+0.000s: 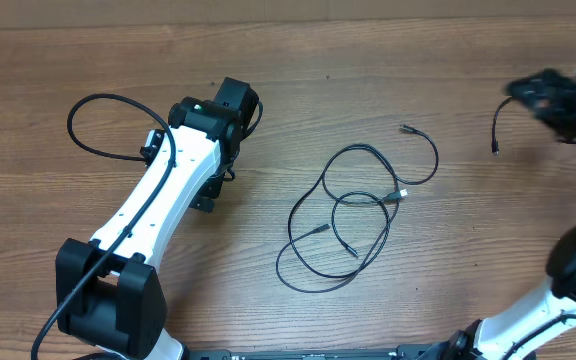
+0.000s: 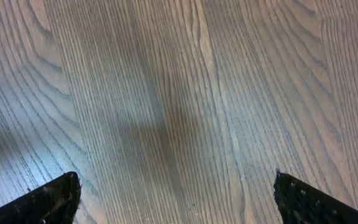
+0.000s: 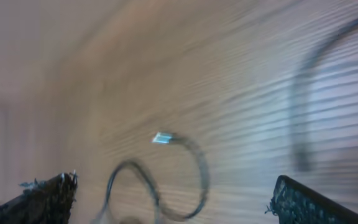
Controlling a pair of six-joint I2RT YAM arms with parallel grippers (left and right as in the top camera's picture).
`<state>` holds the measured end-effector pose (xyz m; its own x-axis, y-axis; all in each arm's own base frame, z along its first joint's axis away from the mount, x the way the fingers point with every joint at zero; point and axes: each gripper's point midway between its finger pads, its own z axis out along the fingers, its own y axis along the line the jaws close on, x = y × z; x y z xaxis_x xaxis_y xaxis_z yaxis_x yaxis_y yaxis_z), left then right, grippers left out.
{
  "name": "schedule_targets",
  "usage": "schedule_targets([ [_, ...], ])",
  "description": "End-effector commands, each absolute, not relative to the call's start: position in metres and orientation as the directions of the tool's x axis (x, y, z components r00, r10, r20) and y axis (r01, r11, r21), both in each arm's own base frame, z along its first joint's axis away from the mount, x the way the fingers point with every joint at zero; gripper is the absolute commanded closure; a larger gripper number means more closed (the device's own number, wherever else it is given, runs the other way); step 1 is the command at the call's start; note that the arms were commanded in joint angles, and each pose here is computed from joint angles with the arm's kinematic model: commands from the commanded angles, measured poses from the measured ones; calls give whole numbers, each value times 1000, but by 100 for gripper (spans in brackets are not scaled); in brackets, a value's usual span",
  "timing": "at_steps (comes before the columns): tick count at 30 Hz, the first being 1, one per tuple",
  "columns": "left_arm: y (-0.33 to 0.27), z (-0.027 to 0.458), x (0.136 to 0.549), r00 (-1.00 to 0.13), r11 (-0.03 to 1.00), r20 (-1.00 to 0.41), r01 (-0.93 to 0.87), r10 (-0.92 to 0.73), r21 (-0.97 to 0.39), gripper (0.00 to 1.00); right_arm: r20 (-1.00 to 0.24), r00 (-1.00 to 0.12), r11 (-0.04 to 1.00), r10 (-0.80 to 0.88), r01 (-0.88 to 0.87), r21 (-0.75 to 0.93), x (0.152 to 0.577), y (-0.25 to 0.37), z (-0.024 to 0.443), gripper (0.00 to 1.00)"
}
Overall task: Untangle cables
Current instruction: 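Move the right gripper back left to the remaining cable pile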
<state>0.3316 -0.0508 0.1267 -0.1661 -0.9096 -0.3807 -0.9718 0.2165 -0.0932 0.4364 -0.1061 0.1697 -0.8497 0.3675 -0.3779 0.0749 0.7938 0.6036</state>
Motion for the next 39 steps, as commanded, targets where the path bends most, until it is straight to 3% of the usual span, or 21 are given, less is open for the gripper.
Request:
schedule_targets([
  [1, -48, 131, 335, -174, 231, -403, -968, -899, -96, 0, -396, -905, 823, 159, -100, 559, 435, -55, 161, 0],
  [11, -48, 131, 335, -174, 231, -403, -968, -899, -96, 0, -153, -971, 809, -182, -236, 538, 377, 63, 142, 0],
  [23, -48, 131, 335, -174, 231, -403, -968, -899, -96, 0, 4, -873, 714, -487, -396, 578, 301, 171, 118, 0],
  [39, -48, 131, 335, -174, 231, -403, -968, -899, -96, 0, 153, -783, 697, -603, -424, 578, 214, 249, 60, 0],
])
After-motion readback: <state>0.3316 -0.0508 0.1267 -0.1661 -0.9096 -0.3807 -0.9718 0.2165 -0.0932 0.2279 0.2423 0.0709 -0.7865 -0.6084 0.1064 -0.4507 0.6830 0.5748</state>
